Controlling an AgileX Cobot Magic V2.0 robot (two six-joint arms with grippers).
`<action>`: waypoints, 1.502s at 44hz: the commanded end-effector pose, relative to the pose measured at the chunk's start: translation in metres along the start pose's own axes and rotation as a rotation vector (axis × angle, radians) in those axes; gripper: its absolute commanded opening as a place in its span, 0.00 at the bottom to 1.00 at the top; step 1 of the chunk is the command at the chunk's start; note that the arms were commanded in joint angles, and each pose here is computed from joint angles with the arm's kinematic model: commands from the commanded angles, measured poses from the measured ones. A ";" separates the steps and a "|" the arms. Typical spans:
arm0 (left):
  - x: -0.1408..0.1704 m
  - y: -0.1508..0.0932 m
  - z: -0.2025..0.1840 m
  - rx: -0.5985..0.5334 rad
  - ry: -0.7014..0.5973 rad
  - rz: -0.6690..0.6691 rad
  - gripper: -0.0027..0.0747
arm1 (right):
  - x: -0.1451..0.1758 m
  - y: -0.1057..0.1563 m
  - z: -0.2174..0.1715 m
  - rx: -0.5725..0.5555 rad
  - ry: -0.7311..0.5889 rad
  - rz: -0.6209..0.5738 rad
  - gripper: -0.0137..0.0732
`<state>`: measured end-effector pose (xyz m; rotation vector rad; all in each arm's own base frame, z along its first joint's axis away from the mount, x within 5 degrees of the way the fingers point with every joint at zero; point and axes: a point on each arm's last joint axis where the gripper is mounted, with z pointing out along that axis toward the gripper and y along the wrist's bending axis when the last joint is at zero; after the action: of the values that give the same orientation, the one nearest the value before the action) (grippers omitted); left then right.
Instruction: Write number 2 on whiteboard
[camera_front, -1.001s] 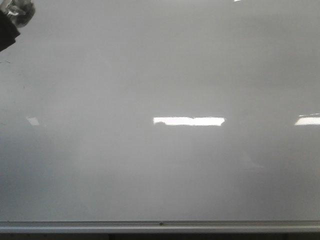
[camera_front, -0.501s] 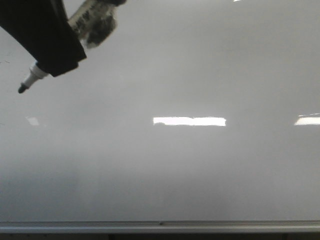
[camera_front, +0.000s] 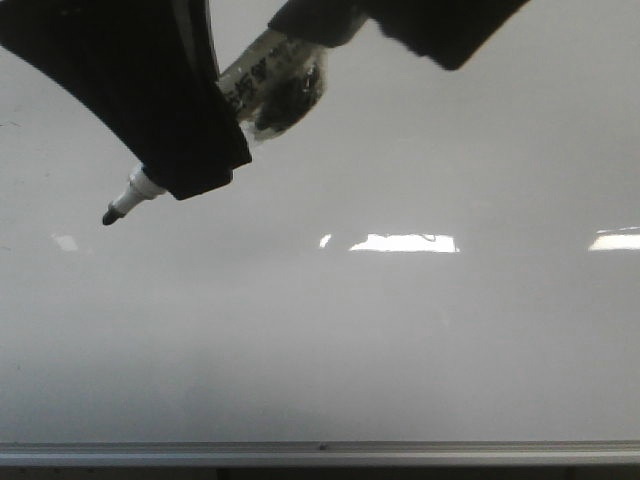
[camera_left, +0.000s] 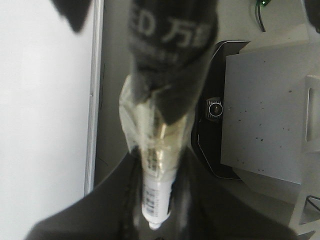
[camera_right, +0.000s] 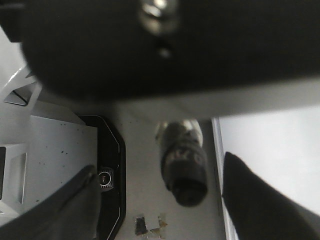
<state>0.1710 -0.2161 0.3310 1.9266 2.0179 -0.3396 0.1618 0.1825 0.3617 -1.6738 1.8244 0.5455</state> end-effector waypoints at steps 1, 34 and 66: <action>-0.009 -0.003 -0.017 -0.042 -0.083 0.016 0.05 | -0.015 0.000 -0.009 0.044 -0.099 -0.009 0.78; -0.010 -0.002 -0.017 -0.050 -0.092 0.016 0.05 | -0.017 -0.005 -0.004 0.062 -0.119 0.032 0.47; 0.025 0.003 -0.060 -0.175 -0.161 -0.127 0.59 | 0.005 -0.014 -0.029 0.163 -0.007 0.190 0.15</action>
<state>0.1730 -0.1879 0.3541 1.7660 2.0210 -0.3010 0.1727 0.1744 0.3596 -1.5258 1.9715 0.4990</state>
